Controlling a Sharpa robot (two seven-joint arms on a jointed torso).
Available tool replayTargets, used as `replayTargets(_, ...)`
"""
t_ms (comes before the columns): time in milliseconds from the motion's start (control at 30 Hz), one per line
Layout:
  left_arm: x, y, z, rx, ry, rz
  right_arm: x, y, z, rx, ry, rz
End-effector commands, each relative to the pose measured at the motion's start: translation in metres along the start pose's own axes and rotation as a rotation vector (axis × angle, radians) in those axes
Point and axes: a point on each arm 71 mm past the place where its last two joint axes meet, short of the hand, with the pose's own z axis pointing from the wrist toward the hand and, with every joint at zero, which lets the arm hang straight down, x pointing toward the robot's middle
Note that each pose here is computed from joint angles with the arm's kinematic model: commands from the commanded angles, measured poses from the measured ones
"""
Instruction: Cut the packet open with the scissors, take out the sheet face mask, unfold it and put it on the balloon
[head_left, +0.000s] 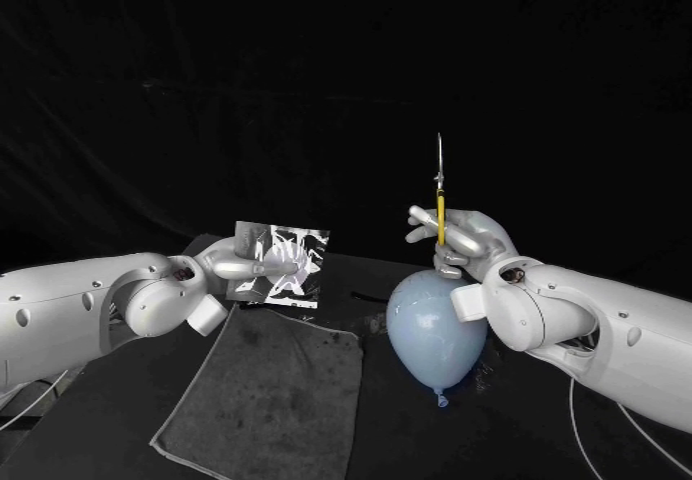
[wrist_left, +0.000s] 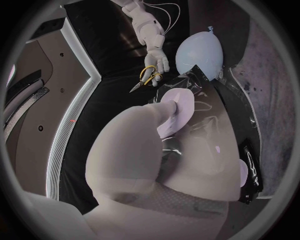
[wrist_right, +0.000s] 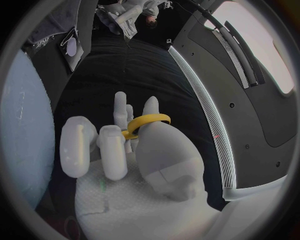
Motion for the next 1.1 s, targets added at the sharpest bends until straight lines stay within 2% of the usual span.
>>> replayTargets(33, 0.0035, 0.0026, -0.001, -0.02, 0.056, 0.116, -0.001, 0.006, -0.001, -0.032, 0.011, 0.001)
replayTargets(333, 0.0022, 0.0105, -0.0057, -0.054, 0.072, 0.161, -0.024, 0.014, -0.008, -0.044, -0.03, -0.018)
replayTargets(633, 0.0046, 0.0115, -0.0059, -0.054, 0.08, 0.126, -0.057, 0.019, -0.016, -0.023, -0.069, -0.055)
replayTargets(900, 0.0109, 0.0101, -0.0034, -0.038, 0.086, 0.019, -0.096, 0.004, -0.038, 0.094, -0.08, -0.118)
replayTargets(1000, 0.0129, 0.0102, -0.0037, -0.034, 0.084, -0.026, -0.116, -0.008, -0.055, 0.173, -0.084, -0.163)
replayTargets(1100, 0.0147, 0.013, -0.0052, -0.039, 0.084, -0.053, -0.128, -0.017, -0.068, 0.226, -0.086, -0.196)
